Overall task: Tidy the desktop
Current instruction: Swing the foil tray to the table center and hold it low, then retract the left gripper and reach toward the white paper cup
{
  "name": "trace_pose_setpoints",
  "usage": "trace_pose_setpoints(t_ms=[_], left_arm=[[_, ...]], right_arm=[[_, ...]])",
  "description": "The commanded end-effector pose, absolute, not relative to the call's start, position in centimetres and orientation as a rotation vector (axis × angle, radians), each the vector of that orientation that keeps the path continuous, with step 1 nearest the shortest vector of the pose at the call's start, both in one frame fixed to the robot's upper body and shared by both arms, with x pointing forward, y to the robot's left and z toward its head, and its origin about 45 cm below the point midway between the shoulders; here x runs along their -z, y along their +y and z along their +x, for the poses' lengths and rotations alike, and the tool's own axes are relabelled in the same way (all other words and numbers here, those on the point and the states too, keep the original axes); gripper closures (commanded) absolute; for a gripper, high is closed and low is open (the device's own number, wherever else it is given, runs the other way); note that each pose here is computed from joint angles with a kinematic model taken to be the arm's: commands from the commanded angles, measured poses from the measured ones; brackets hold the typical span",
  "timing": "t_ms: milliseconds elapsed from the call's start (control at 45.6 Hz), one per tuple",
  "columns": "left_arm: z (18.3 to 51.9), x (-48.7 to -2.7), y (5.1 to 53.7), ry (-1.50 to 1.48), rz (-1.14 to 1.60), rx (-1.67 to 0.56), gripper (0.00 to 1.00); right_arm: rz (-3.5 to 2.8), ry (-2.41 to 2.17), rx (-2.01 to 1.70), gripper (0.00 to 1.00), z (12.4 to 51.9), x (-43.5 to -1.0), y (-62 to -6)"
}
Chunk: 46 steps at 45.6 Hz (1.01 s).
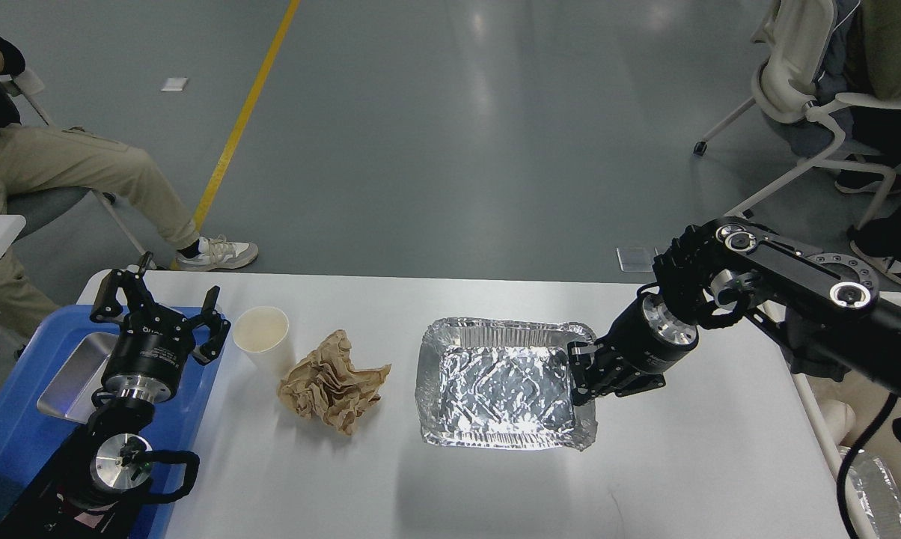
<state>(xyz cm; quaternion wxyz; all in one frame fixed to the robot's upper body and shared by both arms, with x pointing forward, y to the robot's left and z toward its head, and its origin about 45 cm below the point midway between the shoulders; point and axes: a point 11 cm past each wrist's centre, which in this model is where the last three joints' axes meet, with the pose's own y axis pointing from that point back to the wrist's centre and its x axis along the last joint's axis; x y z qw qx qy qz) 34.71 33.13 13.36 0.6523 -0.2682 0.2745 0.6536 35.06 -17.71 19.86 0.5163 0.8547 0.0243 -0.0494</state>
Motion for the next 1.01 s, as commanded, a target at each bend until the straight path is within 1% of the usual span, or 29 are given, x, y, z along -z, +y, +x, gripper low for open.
trace_pose_setpoints(t_ms=[0, 88, 197, 329, 461, 592, 658, 834, 987], left_arm=[[34.5, -13.6, 34.4, 0.599, -0.566, -1.488, 0.03], [34.3, -14.2, 35.2, 0.6, -0.504, -1.485, 0.03], [33.7, -15.2, 37.8, 0.599, -0.297, -1.47, 0.03], [32.2, -18.3, 41.8, 0.473, -0.126, -1.472, 0.03], [29.6, -21.9, 46.5, 0.355, 0.091, -1.474, 0.03], [26.8, -23.6, 49.6, 0.33, 0.353, -1.404, 0.03], [26.0, -24.3, 50.8, 0.323, 0.441, -1.393, 0.03], [25.0, -27.1, 53.2, 0.273, 0.617, -1.339, 0.03], [25.3, -30.6, 56.1, 0.194, 0.751, -1.359, 0.03]], right_arm=[[2.061, 0.049, 0.123, 1.0, 35.3, -20.0, -17.7], [2.066, 0.037, 0.127, 1.0, 35.4, -20.1, -17.8], [2.081, 0.029, 0.124, 1.0, 35.6, -20.3, -17.7], [2.085, 0.036, 0.124, 1.0, 35.5, -20.2, -17.2], [2.09, 0.034, 0.115, 1.0, 35.7, -20.5, -17.1], [2.09, 0.029, 0.109, 1.0, 35.8, -20.8, -17.2], [2.088, 0.024, 0.107, 1.0, 35.9, -20.9, -17.3], [2.088, 0.021, 0.104, 1.0, 36.0, -21.0, -17.4], [2.088, 0.023, 0.105, 1.0, 36.0, -21.0, -17.4]])
